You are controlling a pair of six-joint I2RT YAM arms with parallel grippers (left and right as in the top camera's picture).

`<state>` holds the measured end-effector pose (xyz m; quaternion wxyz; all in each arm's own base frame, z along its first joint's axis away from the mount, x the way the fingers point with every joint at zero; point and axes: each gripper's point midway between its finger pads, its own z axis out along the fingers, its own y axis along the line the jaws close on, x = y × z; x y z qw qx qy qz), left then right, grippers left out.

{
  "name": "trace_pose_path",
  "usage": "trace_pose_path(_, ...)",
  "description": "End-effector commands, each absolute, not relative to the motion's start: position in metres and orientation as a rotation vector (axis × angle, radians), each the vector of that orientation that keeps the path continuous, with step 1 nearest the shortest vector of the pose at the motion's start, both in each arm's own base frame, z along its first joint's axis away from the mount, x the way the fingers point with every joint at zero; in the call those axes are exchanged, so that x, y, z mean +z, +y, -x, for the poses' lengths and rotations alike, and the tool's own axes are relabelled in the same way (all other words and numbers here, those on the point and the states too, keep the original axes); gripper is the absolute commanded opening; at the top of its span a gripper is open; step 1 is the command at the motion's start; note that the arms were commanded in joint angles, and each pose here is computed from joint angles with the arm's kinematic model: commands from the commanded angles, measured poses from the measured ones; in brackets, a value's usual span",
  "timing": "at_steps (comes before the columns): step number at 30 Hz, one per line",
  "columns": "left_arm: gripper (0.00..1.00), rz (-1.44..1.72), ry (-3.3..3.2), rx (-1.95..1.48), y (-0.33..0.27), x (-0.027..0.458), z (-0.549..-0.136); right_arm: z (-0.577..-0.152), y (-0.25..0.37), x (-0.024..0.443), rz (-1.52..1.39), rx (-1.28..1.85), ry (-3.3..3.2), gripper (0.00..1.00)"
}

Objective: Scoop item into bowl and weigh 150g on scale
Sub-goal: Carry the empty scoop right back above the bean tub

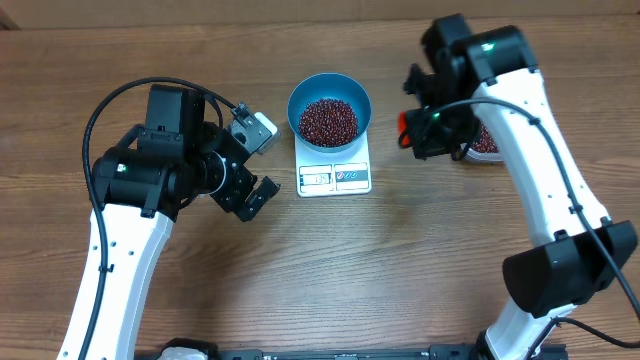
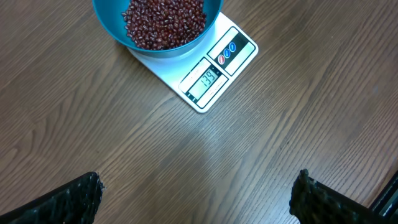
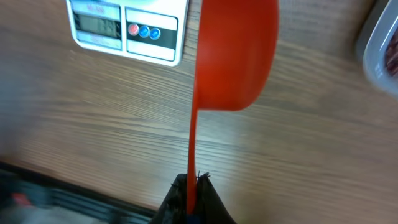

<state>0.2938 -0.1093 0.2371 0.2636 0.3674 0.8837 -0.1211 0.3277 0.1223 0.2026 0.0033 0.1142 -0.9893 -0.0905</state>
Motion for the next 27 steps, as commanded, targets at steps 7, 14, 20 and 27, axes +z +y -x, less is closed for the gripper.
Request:
trace_pose_path(7,1.0,-1.022,2.362,-0.333,-0.112,0.241,-0.296,-0.328,0.133,0.222,-0.179,-0.557,-3.091,0.03)
trace_pose_path(14,1.0,-1.022,2.362,-0.333,-0.112,0.241,-0.296,-0.337,0.103,0.218,0.151,-0.436,-3.111,0.04)
trace_pose_path(20,1.0,-1.022,2.362,-0.334,-0.112,0.241,-0.296,-0.346,0.057,0.213,0.279,-0.236,-3.158,0.04)
trace_pose_path(27,1.0,-1.022,2.362,-0.334,-0.112,0.241,-0.296,-0.35,0.013,0.213,0.489,-0.122,-3.156,0.04)
